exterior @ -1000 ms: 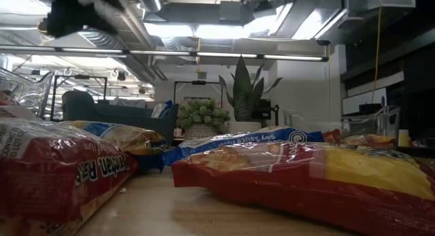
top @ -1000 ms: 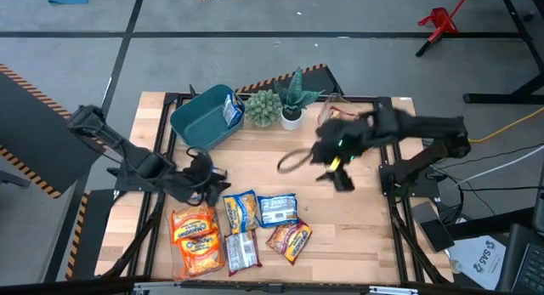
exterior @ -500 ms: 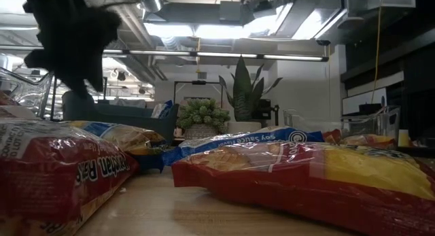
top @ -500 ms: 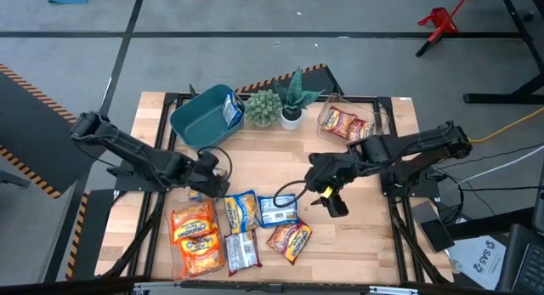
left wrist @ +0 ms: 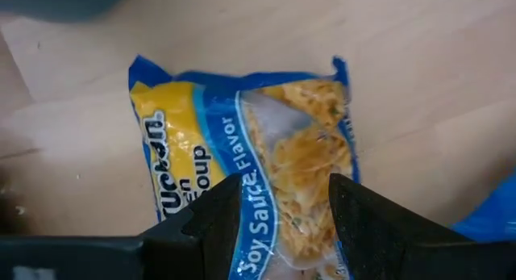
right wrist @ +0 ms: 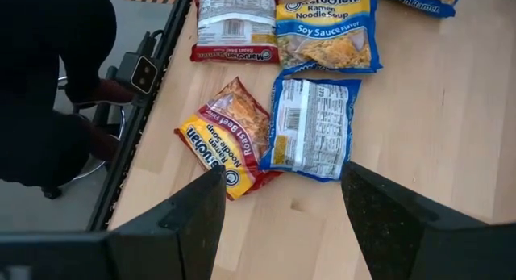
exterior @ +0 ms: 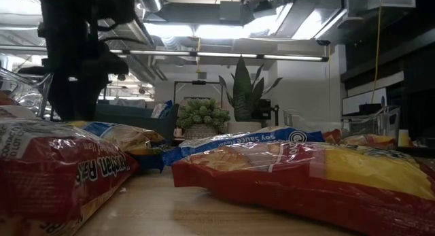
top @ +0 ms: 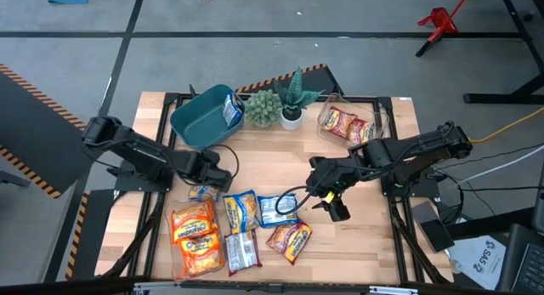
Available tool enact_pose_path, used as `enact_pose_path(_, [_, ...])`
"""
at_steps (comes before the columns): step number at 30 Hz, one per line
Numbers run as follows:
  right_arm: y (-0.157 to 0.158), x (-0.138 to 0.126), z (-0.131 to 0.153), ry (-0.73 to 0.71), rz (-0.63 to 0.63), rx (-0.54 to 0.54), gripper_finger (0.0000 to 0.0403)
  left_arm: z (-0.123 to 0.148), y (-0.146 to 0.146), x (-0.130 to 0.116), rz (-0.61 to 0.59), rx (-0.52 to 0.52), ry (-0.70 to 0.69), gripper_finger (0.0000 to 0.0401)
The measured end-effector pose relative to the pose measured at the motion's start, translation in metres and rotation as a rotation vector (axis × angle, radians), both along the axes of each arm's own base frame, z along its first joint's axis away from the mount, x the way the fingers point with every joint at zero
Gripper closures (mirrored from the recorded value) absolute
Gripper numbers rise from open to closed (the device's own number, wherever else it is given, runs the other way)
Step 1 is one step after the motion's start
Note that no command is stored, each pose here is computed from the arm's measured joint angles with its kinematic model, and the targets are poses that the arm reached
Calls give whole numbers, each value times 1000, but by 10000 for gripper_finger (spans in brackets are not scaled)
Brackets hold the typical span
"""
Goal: Sort Maruchan noodles
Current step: Put the blue noodle pack into the green bin
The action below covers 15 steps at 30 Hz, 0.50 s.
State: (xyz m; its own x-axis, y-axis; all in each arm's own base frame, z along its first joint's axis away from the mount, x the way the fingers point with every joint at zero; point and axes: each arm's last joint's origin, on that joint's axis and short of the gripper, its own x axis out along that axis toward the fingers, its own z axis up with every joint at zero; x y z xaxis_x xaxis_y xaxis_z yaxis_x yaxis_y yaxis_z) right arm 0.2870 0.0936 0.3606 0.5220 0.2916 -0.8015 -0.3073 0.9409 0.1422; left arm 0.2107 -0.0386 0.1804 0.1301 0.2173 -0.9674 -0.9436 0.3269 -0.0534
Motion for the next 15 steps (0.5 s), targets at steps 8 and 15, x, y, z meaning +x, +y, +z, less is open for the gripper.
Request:
enact_pose_path(8, [0, 0, 0, 0, 0, 0, 173, -15, -1, 10, -23, -14, 35, 219])
enact_pose_path(15, [0, 0, 0, 1, 0, 0, 173, -19, 0, 27, -86, 4, -68, 219])
